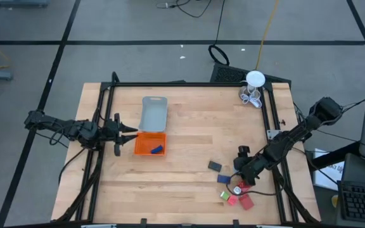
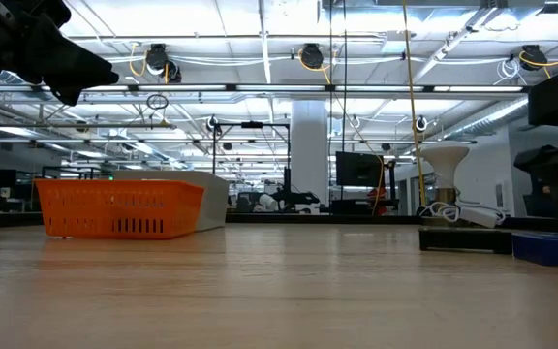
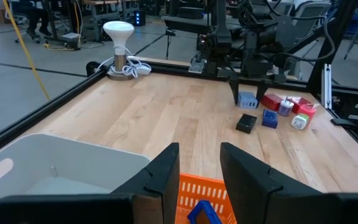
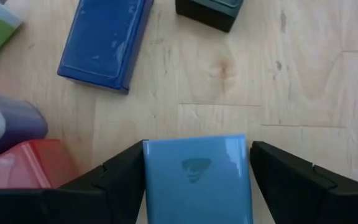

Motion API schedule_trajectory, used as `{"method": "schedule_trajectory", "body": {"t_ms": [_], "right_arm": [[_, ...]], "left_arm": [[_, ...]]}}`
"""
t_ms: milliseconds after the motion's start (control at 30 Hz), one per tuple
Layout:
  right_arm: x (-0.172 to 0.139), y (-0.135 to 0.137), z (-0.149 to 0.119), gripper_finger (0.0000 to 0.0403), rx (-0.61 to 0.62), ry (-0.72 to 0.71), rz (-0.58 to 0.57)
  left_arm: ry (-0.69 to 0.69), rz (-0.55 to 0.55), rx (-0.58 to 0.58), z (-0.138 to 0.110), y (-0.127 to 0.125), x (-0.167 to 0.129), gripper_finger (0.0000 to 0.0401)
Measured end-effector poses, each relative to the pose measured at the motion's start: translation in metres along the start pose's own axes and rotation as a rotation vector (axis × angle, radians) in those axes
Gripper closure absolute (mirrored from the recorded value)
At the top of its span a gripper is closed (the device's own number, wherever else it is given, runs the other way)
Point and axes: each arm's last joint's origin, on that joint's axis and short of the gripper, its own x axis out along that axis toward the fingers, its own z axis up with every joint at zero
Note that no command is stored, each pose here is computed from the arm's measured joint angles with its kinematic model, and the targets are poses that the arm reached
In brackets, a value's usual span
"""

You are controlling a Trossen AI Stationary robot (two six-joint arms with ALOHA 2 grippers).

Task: Pick & Place Office items
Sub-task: Put the purple charger adapter into the gray bin

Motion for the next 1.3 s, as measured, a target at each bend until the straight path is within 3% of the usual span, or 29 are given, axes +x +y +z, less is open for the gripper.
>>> {"method": "schedule_trajectory", "body": {"t_ms": [200,567,867,1300], "right_arm": [[0.0,0.001,0.0,0.02,-0.005,0.009,0.017],[-0.001,0.003,0.004,0.02,-0.001,-0.041,0.042],[-0.007,-0.005,0.018,0.0193,0.087,-0.175,0.012],[-0.011,-0.031,0.057,0.0196,0.082,-0.453,-0.011]], "left_arm": [[0.0,0.0,-0.001,0.0,0.0,0.0,0.0283],[0.0,0.0,0.0,0.0,0.0,0.0,0.0283],[0.0,0.0,0.0,0.0,0.0,0.0,0.0283],[0.0,0.0,0.0,0.0,0.0,0.0,0.0283]]}}
